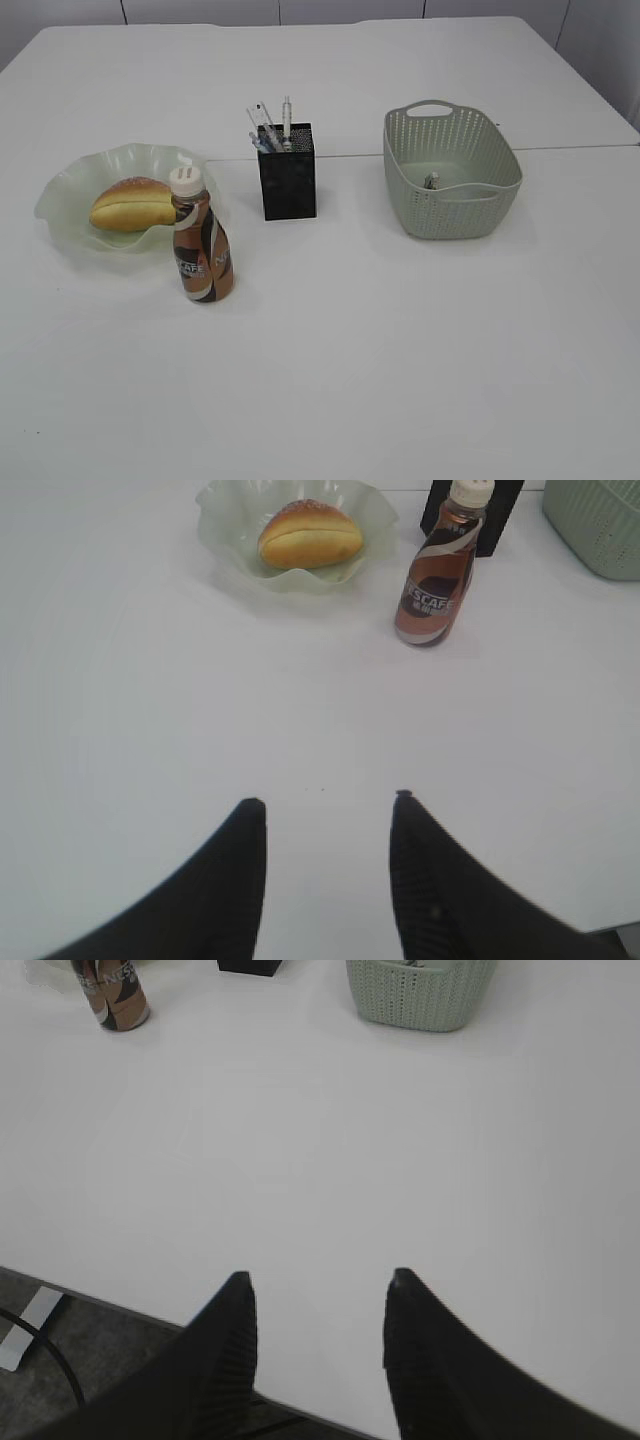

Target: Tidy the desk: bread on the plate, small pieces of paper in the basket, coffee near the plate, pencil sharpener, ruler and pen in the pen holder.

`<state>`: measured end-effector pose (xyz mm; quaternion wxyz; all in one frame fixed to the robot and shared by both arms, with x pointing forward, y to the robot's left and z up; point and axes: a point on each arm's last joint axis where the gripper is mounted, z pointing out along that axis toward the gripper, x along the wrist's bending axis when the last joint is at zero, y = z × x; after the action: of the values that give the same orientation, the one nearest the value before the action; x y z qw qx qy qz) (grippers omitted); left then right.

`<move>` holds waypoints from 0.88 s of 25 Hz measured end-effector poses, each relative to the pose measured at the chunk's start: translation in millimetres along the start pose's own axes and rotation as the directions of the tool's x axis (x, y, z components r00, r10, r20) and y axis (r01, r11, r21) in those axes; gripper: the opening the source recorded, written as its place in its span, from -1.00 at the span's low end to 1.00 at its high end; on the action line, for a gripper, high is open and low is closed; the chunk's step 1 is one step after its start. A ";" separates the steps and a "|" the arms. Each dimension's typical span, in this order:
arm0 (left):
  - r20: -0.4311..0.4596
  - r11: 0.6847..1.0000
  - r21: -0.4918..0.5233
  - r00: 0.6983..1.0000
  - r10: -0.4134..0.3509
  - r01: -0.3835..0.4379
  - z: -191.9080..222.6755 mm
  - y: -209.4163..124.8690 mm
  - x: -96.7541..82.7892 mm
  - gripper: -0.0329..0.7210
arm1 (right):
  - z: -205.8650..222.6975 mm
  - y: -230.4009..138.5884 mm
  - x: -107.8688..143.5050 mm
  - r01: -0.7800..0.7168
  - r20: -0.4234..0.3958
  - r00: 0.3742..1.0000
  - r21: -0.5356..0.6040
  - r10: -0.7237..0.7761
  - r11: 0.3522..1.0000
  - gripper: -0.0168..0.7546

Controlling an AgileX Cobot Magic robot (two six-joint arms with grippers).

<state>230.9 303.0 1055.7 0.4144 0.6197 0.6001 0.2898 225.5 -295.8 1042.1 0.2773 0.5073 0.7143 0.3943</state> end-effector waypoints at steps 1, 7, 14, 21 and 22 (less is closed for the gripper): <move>0.005 1.000 -0.001 1.000 0.000 0.000 0.0 0.1 -0.5 -0.10 | 0.0 0.1 0.0 -0.002 0.000 1.000 -0.001 0.002 1.000 -0.15; 0.018 1.000 -0.006 1.000 0.006 -0.006 0.0 0.5 -1.6 -0.11 | 0.5 -0.2 0.0 -0.004 0.000 1.000 0.000 0.004 1.000 -0.15; 0.020 1.000 -0.006 1.000 0.009 -0.009 0.0 0.5 -1.8 -0.13 | 0.6 0.3 0.0 -0.011 0.012 1.000 -0.004 0.011 1.000 -0.15; 0.020 1.000 -0.006 1.000 0.007 -0.007 0.0 0.4 -2.0 -0.15 | 1.3 0.6 0.6 -0.058 0.090 0.994 -0.007 0.059 0.998 -0.15; 0.019 1.000 -0.006 1.000 0.006 -0.006 0.0 0.4 -2.0 -0.15 | 1.3 0.6 0.6 -0.058 0.090 0.994 -0.007 0.058 0.998 -0.15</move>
<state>230.9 301.0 1056.4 0.4210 0.6231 0.5934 0.2869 226.7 -294.7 1042.0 0.2987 0.5445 0.6852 0.3806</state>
